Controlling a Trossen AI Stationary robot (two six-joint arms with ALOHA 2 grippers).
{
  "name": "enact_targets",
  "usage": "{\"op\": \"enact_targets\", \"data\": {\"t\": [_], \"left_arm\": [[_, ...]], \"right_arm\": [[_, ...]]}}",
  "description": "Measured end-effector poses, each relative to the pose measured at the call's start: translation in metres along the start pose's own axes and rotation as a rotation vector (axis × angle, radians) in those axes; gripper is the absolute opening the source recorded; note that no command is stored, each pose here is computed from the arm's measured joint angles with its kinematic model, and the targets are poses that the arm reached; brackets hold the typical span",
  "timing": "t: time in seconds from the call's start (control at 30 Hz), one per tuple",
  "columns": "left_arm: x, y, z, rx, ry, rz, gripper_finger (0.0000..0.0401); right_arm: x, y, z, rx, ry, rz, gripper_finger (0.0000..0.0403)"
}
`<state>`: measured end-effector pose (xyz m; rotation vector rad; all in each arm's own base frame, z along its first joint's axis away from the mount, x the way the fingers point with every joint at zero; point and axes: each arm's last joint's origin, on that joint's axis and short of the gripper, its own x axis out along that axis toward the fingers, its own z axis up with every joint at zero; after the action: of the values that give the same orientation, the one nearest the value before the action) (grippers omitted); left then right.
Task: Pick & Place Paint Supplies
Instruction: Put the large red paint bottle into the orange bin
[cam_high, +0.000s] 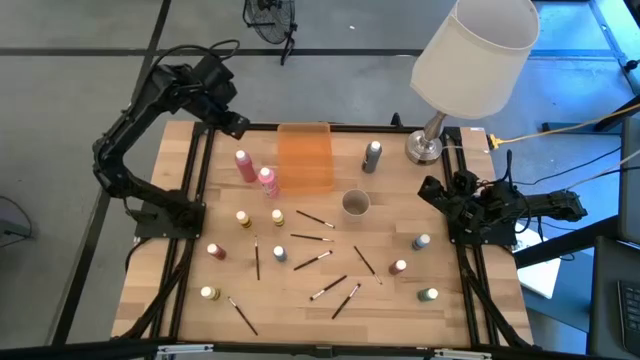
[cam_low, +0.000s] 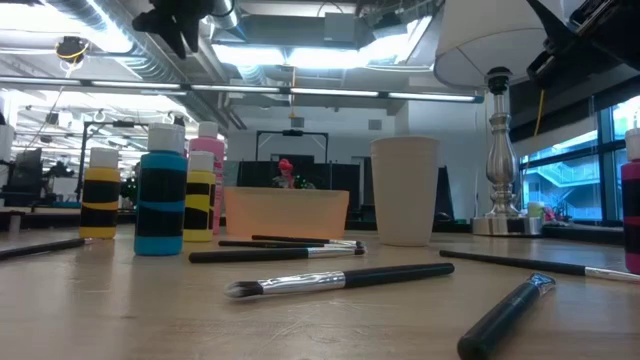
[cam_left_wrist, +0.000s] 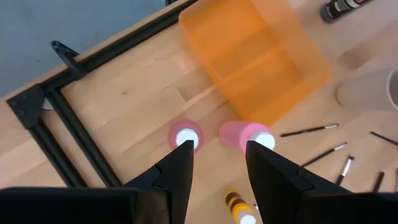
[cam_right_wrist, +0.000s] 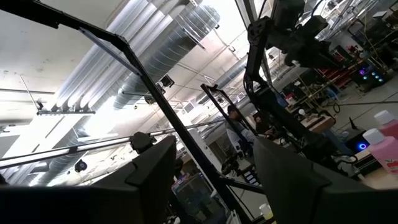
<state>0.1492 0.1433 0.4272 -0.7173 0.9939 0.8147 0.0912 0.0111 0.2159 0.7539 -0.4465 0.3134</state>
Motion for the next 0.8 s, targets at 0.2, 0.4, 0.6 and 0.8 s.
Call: {"op": "enact_targets", "data": {"t": [0.2,0.4,0.6,0.8], "left_arm": [[0.0000,0.0001,0.0000,0.012,-0.002,0.007,0.0157],[0.0000,0.0002,0.0001,0.041,-0.004,0.011,0.0204],[0.0000,0.0013,0.0004,-0.053,-0.007,0.018,0.0228],[0.0043,-0.0041,-0.0008,-0.048,0.002,0.032,0.0228]], "right_arm": [[0.0000,-0.0003,0.0002,-0.013,-0.007,-0.009,0.0220],[0.0000,-0.0003,0.0002,-0.021,-0.007,-0.009,0.0220],[0.0000,-0.0012,-0.0008,-0.023,0.002,-0.018,0.0220],[-0.0003,-0.0043,-0.0030,-0.023,0.011,-0.063,0.0220]]}}
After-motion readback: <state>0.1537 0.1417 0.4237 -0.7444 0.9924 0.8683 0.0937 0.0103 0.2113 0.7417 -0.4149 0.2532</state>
